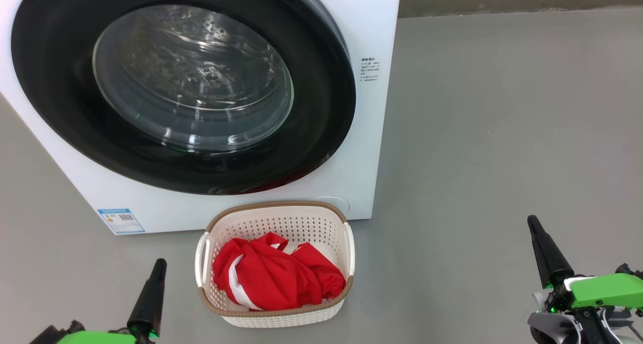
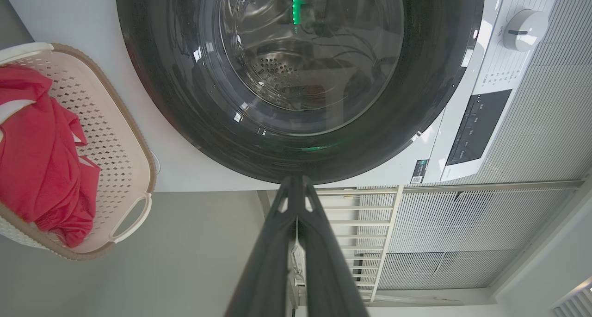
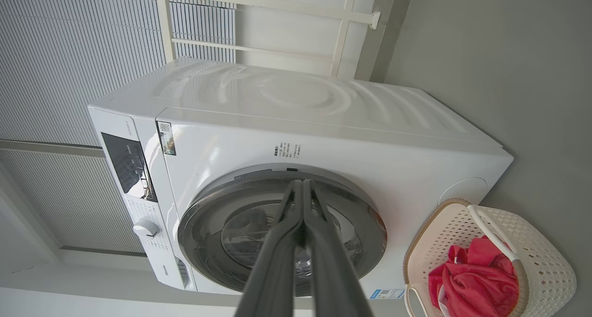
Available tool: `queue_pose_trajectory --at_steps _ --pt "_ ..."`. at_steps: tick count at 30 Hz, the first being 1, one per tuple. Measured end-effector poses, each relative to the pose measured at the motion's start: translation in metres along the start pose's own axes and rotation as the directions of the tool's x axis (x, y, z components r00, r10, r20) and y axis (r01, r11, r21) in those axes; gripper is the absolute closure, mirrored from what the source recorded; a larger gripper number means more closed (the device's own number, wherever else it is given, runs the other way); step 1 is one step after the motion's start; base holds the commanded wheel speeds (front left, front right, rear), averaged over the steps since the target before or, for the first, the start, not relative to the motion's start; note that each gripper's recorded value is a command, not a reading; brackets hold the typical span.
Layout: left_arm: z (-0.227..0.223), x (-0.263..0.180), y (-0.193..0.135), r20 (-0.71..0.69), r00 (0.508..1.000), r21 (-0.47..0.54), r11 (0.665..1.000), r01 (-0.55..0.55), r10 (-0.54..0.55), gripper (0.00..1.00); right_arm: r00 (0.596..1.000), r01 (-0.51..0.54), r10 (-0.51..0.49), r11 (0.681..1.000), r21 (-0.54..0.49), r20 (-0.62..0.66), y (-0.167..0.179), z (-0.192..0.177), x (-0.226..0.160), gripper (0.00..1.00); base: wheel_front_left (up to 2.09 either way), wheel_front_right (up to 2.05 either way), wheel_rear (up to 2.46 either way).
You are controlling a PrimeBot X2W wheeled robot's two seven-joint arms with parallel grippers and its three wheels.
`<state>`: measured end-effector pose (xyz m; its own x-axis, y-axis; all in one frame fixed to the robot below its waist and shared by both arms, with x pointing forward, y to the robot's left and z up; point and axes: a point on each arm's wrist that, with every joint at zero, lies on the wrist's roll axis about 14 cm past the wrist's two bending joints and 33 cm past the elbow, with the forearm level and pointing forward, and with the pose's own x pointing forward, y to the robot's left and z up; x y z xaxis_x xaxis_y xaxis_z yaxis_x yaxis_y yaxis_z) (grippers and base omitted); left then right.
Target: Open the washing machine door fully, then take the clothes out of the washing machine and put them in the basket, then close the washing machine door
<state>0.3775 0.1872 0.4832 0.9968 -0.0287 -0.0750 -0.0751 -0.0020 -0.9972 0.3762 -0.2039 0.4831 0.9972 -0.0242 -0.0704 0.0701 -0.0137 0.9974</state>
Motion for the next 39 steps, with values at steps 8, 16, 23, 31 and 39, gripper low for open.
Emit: queue_pose_trajectory --at_steps 8,16,23,31,39 --pt "0.0000 0.0000 0.0000 0.000 1.000 0.000 1.000 0.000 0.000 1.00 1.000 0.000 0.000 1.000 0.000 -0.003 0.0000 -0.0003 0.0000 1.00 0.00 0.00 0.00" --pt "0.0000 0.0000 0.0000 0.000 1.000 0.000 1.000 0.000 0.000 1.00 1.000 0.000 0.000 1.000 0.000 -0.003 0.0000 -0.0001 0.0000 1.00 0.00 0.00 0.00" --pt "0.0000 0.0000 0.0000 0.000 1.000 0.000 1.000 0.000 0.000 1.00 1.000 0.000 0.000 1.000 0.000 -0.002 0.0000 0.0002 -0.0001 1.00 0.00 0.00 0.00" --pt "0.0000 0.0000 0.0000 0.000 1.000 0.000 1.000 0.000 0.000 1.00 1.000 0.000 0.000 1.000 0.001 -0.001 0.0000 0.0004 -0.0001 1.00 0.00 0.00 0.00" --pt "0.0000 0.0000 0.0000 0.000 1.000 0.000 1.000 0.000 0.000 1.00 1.000 0.000 0.000 1.000 0.001 -0.001 0.0001 0.0005 -0.0001 1.00 0.00 0.00 0.00"
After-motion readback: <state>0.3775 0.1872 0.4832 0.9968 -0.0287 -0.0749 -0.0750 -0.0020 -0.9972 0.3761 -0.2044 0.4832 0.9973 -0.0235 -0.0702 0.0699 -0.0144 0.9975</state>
